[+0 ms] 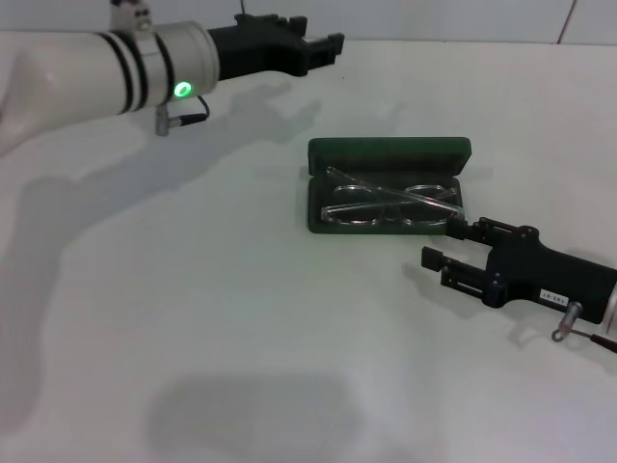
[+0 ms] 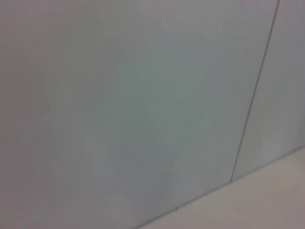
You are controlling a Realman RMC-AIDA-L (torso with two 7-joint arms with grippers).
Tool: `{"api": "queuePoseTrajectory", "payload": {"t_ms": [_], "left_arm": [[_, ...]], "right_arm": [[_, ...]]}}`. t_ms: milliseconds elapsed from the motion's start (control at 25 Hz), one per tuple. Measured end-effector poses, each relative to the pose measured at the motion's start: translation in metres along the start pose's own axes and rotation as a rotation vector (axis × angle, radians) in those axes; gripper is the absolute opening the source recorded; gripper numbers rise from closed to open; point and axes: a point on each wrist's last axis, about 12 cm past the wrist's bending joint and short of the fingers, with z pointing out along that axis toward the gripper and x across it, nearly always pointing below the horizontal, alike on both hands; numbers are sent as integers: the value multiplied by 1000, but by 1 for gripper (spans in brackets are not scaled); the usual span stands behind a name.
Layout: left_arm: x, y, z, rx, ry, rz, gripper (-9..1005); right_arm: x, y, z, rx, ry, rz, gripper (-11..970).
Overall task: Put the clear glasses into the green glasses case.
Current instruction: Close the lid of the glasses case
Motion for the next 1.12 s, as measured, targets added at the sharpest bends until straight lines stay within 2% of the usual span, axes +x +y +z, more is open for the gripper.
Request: {"api": "queuePoseTrajectory", "payload": {"t_ms": [160, 360, 1120], "left_arm": [[0, -6, 14, -38, 75, 51, 616], [1, -17, 26, -36, 138, 113, 616], [19, -41, 37, 31, 258, 238, 615]], "right_arm": [[9, -3, 0, 38, 33, 47, 604], [9, -4, 1, 47, 45, 44, 603], [-8, -14, 25, 32, 86, -21, 603]]}}
